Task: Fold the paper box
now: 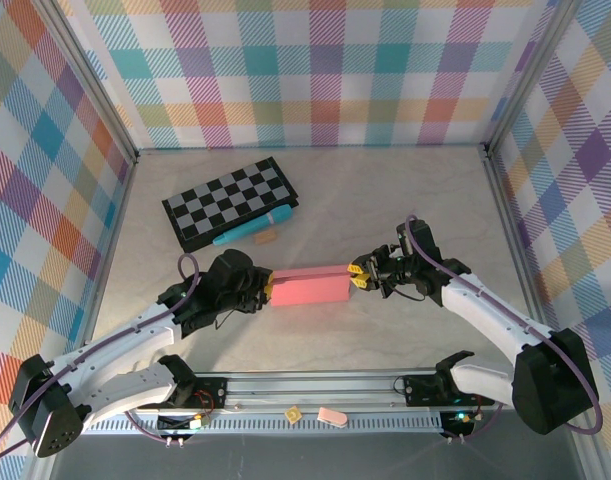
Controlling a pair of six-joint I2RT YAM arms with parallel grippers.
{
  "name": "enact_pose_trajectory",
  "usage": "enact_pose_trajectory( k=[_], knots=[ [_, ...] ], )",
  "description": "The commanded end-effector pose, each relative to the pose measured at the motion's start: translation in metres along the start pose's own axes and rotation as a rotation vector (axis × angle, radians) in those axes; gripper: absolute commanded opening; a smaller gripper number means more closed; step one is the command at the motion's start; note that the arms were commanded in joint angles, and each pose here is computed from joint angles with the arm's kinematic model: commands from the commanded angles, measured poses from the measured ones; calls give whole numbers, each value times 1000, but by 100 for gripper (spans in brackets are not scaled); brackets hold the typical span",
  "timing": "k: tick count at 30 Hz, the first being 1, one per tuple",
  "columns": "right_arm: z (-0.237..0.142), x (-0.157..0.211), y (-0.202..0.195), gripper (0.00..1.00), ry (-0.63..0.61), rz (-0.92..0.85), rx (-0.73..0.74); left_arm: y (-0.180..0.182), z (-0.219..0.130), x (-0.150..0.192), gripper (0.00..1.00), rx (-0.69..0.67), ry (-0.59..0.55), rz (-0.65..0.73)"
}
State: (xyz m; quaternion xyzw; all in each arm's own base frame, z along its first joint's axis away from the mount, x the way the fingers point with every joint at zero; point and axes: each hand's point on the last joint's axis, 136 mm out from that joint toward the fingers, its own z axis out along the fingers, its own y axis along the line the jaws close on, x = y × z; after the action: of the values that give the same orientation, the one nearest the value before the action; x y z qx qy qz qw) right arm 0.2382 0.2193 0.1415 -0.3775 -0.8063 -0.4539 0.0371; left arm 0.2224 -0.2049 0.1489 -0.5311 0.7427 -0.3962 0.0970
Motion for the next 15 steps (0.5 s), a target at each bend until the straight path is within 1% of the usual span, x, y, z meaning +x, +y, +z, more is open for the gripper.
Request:
enact_pose_trajectory(
  k=[1,4,7,9,11,15],
  knots=[
    [1,-10,-18,21,-47,49,82,29,4,-11,23,-86,-33,-5],
    [2,-10,-22,20,-45,54,94,36,4,-14,21,-104,-41,-7],
    [2,-10,-23,20,-45,56,103,43,5,-16,16,-116,-45,-18],
    [2,-11,-25,19,-47,58,110,45,5,-18,16,-120,-49,-19],
    [2,-10,-29,18,-47,65,128,49,5,-19,12,-129,-51,-21],
    [2,-10,-38,15,-43,78,163,50,7,-19,8,-134,-50,-25]
  ],
)
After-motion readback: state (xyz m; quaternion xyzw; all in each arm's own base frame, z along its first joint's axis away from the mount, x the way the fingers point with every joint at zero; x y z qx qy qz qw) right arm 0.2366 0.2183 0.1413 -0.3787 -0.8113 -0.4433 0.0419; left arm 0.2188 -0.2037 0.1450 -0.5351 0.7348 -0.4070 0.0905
